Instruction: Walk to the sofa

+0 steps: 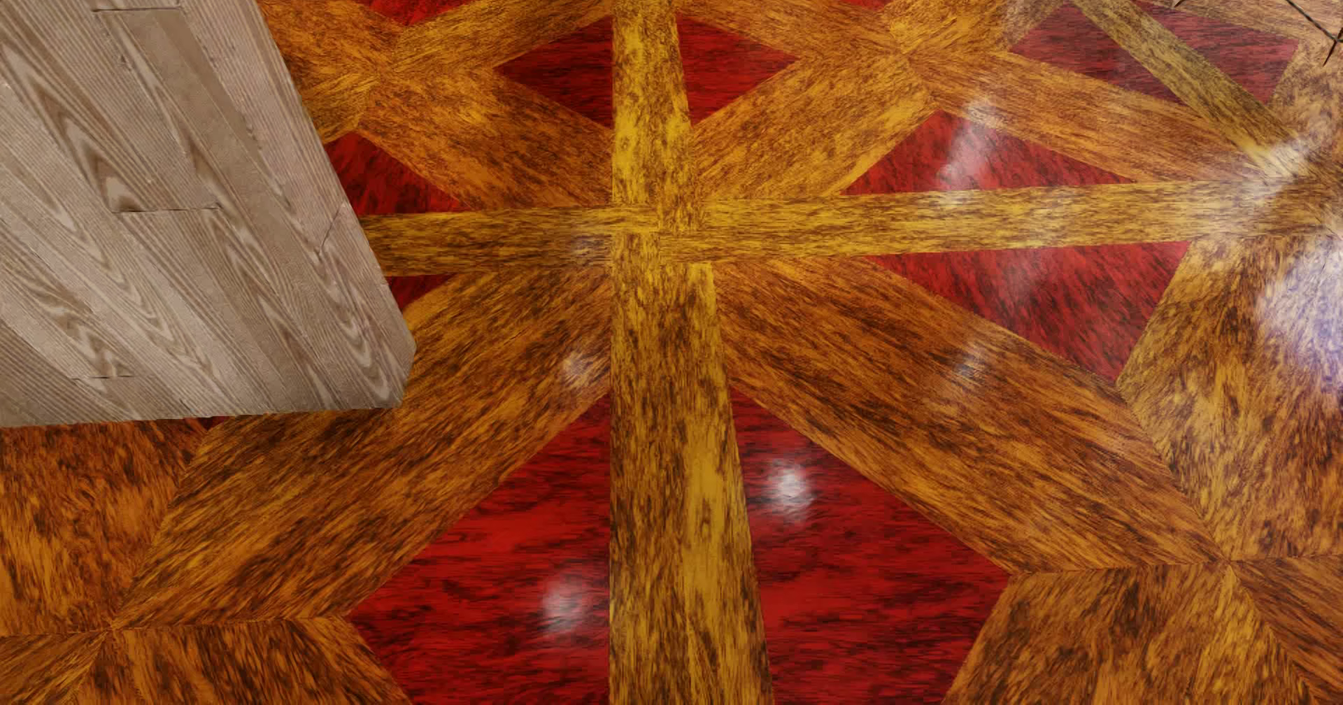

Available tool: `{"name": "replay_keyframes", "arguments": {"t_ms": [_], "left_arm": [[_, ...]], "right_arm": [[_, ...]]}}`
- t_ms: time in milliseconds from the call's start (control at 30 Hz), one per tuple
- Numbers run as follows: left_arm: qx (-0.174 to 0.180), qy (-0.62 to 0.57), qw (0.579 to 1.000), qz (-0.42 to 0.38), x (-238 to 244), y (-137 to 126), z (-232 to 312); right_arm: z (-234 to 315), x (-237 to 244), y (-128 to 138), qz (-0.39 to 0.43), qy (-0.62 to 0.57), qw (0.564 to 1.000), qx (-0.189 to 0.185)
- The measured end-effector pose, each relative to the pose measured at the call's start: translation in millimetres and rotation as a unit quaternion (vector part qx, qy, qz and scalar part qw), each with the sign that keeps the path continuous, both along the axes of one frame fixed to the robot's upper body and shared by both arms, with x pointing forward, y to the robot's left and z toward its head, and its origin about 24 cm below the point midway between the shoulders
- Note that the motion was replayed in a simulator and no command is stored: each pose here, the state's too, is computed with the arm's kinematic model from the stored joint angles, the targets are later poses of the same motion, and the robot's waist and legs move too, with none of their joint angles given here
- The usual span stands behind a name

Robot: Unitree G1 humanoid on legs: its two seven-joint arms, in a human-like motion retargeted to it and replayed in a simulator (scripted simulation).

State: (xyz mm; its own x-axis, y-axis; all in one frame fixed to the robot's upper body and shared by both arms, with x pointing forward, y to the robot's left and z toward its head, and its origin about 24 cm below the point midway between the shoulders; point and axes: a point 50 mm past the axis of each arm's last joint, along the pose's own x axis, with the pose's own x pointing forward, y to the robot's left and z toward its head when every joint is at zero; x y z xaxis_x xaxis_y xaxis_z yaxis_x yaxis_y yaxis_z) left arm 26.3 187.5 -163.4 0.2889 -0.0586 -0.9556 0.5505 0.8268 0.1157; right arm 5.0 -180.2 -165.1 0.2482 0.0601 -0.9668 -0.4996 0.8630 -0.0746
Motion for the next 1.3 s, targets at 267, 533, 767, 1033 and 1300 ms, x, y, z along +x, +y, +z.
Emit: {"name": "replay_keyframes", "arguments": {"t_ms": [267,533,767,1033,1300], "left_arm": [[0.008,-0.031,0.999,-0.011,28.5,4.8,2.5],[-0.02,-0.054,0.998,-0.021,39.8,-13.8,5.1],[-0.011,-0.098,0.994,-0.048,71.8,-6.7,14.6],[0.001,-0.09,0.995,-0.048,74.7,-3.2,11.8],[0.003,-0.004,1.0,-0.029,6.1,0.8,0.6]], "right_arm": [[12.7,71.6,-10.6,-0.017,-0.106,0.994,-0.003],[10.7,60.4,-16.3,-0.032,-0.091,0.995,-0.011],[5.0,16.9,-26.3,-0.021,-0.027,0.999,-0.03],[0.8,-19.8,-42.3,-0.033,0.042,0.997,-0.064],[4.8,31.0,-25.5,-0.015,-0.04,0.999,-0.031]]}}
